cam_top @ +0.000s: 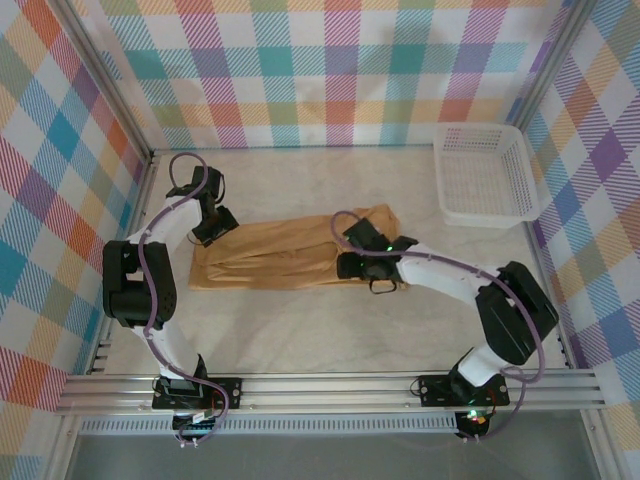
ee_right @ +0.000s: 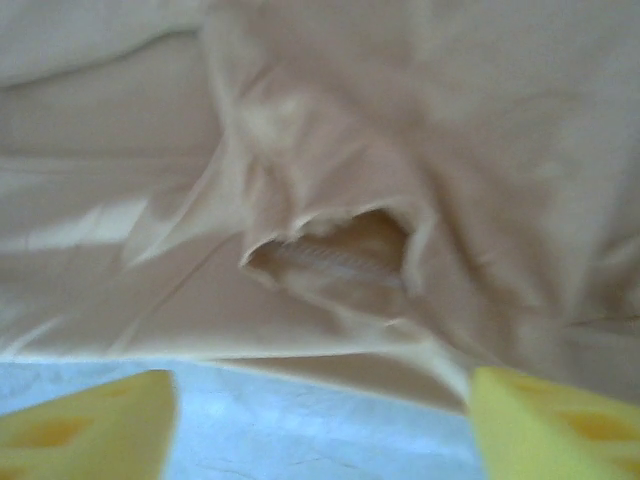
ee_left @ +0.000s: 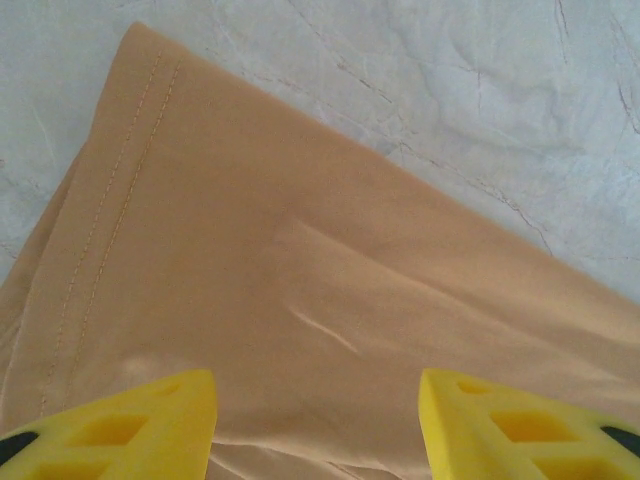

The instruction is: Fold the inside-out t-shirt

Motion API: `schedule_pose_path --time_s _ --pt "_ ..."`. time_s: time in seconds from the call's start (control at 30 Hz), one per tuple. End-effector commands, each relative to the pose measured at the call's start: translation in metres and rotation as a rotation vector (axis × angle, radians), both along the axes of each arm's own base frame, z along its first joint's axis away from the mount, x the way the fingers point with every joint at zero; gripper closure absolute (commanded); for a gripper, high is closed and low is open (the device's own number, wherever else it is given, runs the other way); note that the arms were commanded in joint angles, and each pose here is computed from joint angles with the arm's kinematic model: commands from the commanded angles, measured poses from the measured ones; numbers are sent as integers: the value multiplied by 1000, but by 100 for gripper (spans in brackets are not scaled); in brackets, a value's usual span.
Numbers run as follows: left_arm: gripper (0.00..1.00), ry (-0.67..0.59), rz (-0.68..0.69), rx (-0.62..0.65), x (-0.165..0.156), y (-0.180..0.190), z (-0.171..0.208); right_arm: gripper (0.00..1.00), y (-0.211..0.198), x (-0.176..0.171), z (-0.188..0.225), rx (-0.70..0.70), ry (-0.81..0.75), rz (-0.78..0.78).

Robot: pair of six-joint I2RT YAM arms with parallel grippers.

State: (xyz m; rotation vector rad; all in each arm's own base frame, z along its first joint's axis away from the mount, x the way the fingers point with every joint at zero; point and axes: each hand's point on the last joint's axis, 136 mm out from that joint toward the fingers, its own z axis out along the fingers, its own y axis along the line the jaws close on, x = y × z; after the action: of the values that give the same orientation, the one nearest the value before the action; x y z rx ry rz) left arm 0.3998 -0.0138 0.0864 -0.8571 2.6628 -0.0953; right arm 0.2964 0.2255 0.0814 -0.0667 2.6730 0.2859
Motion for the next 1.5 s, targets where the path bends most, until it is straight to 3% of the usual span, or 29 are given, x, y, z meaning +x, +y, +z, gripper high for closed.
schedule_pose_path --time_s 0.0,0.17,0.37,0.63,0.9,1.23,1.37,1.47 --pt "44 -22 -28 -13 2 -1 16 10 -36 36 12 40 35 -59" --pt "44 -4 -24 -38 0 2 10 2 -56 79 -12 -43 127 -50" --pt "43 5 28 -61 -8 25 7 0 -58 106 -42 -146 194 -42" --pt "42 56 85 -77 -21 44 -22 0 -66 100 -64 -171 250 -57" --pt "42 133 108 -65 -27 51 -57 0 -69 100 -23 -114 171 -48" --pt "42 129 110 -39 -32 54 -48 0 -70 89 -75 -115 303 -45" --pt "42 149 116 -39 -38 55 -54 14 -58 82 -81 -66 322 -30" --pt "42 160 118 -54 -43 52 -58 31 -45 75 -84 -52 335 -15"
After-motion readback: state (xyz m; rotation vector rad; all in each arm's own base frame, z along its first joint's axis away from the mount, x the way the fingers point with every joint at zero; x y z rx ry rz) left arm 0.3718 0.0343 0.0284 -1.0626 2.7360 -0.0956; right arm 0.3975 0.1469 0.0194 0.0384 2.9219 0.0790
